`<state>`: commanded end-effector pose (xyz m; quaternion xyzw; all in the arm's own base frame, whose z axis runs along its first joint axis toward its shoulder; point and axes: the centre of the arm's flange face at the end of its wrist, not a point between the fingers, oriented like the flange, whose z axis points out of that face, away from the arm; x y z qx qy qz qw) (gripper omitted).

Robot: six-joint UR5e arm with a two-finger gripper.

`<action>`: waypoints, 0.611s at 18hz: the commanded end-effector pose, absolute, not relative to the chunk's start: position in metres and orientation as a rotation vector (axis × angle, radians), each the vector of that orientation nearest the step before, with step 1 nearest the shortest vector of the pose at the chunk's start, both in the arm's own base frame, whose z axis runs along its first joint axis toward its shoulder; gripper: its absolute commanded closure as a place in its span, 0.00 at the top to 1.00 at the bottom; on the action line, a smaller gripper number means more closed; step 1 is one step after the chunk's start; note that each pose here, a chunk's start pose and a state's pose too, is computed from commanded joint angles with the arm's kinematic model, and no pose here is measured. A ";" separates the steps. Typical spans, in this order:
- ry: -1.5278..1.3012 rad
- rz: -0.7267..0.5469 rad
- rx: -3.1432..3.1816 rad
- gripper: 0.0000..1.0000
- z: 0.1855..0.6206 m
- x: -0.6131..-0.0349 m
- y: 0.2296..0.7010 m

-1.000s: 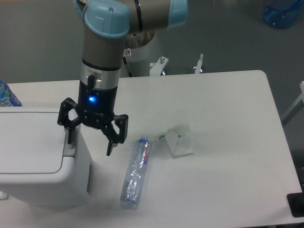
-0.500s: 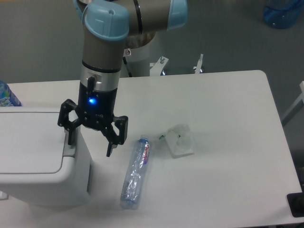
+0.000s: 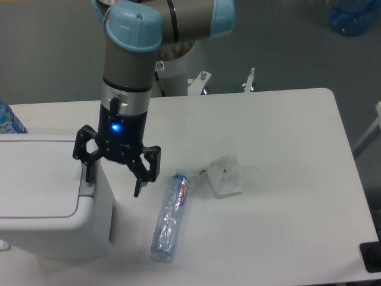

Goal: Open the trash can
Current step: 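Press the gripper fingers down on the trash can lid edge, then hold the gripper still above the lid as it swings open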

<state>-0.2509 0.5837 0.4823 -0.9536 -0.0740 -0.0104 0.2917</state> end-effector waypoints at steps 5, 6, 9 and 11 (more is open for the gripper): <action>-0.196 -0.025 -2.543 1.00 0.482 -0.251 0.584; -0.196 -0.025 -2.543 1.00 0.482 -0.251 0.584; -0.196 -0.025 -2.543 1.00 0.482 -0.251 0.584; -0.196 -0.025 -2.543 1.00 0.482 -0.251 0.584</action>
